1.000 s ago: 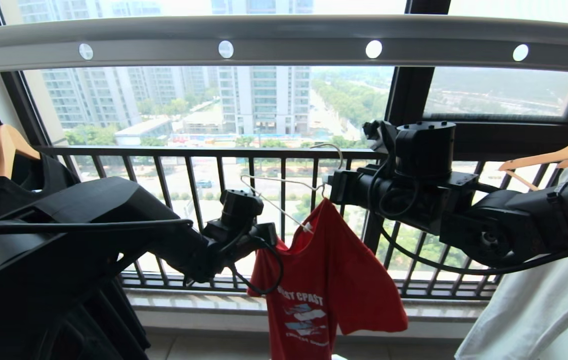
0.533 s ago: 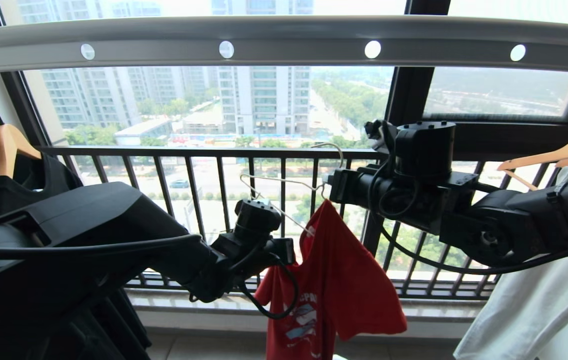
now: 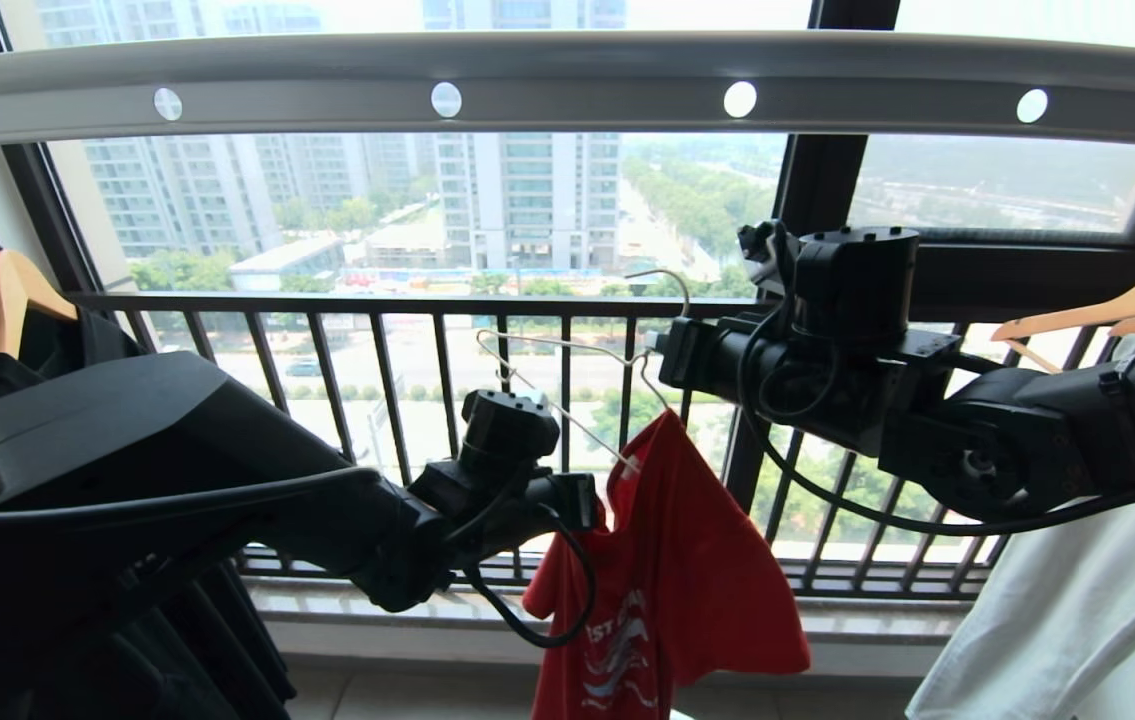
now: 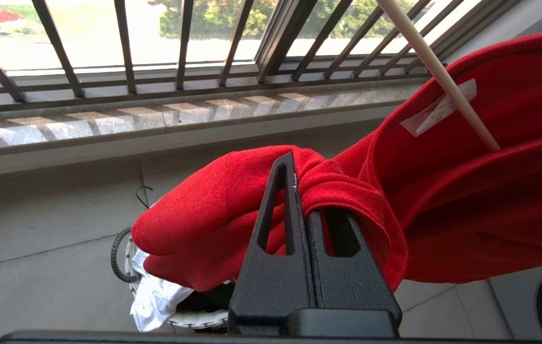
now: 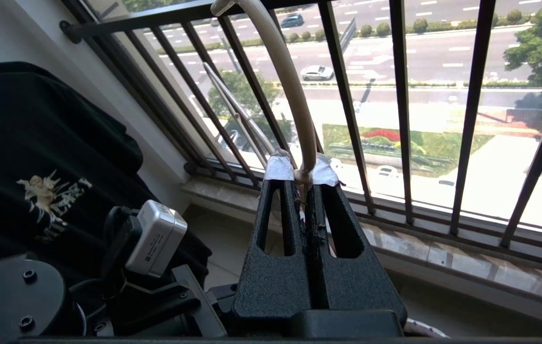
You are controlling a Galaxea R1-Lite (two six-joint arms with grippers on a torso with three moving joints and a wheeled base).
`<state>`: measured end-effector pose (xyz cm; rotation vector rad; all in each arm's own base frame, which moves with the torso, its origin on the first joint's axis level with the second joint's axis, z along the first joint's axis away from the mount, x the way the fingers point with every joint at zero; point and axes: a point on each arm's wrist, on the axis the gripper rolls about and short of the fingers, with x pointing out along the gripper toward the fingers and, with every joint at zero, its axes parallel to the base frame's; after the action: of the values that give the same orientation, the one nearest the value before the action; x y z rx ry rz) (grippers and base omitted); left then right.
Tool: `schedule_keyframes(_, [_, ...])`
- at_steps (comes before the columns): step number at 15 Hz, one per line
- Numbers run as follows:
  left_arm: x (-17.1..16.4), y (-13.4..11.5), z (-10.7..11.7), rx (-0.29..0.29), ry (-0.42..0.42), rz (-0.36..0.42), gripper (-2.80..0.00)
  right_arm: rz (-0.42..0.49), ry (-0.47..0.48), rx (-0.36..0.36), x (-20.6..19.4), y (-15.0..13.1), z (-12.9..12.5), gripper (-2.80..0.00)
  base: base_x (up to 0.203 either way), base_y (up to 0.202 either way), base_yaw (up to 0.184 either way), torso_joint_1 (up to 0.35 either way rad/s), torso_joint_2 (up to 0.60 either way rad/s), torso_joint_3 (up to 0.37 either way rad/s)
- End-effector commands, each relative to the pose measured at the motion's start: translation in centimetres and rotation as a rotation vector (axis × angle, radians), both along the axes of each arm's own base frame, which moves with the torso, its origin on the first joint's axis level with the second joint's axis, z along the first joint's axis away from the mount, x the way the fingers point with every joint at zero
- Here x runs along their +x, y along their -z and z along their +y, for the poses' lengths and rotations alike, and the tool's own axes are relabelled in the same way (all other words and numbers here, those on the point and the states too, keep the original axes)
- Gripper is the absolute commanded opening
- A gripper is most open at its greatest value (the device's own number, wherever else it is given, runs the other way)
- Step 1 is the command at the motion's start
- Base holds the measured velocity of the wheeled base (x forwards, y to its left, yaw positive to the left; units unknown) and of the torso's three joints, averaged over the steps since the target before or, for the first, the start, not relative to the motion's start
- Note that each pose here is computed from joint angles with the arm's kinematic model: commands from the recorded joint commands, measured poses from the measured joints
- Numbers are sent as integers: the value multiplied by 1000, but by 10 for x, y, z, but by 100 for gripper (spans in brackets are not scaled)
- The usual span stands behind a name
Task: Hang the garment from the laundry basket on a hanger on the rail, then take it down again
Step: Take the clothes off the clothes rack
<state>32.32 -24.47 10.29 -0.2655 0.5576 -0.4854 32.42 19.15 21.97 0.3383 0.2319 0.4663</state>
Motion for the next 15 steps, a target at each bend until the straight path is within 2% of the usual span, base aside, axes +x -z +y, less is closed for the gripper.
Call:
schedule_keyframes(1, [-7, -3, -4, -20, 18, 5, -280, -2, 3, 7, 0, -1, 0, -280, 0, 0, 0, 0, 0, 0])
schedule_keyframes(2, [-10, -8, -4, -41, 18, 8, -280, 0, 6, 16, -1, -2, 0, -280, 0, 0, 0, 0, 0, 0])
schedule_keyframes(5, [-20, -13, -3, -93, 105, 26, -280, -4, 26, 21, 0, -3, 0, -280, 0, 0, 0, 0, 0, 0])
schedule_keyframes(11, [-11, 10, -9, -57, 84, 48, -280, -6, 33, 19, 2, -3, 0, -280, 0, 0, 0, 0, 0, 0])
schedule_keyframes(15, [-7, 25, -13, -13, 57, 51, -280, 2, 43, 9, 5, 1, -1, -280, 0, 0, 0, 0, 0, 0])
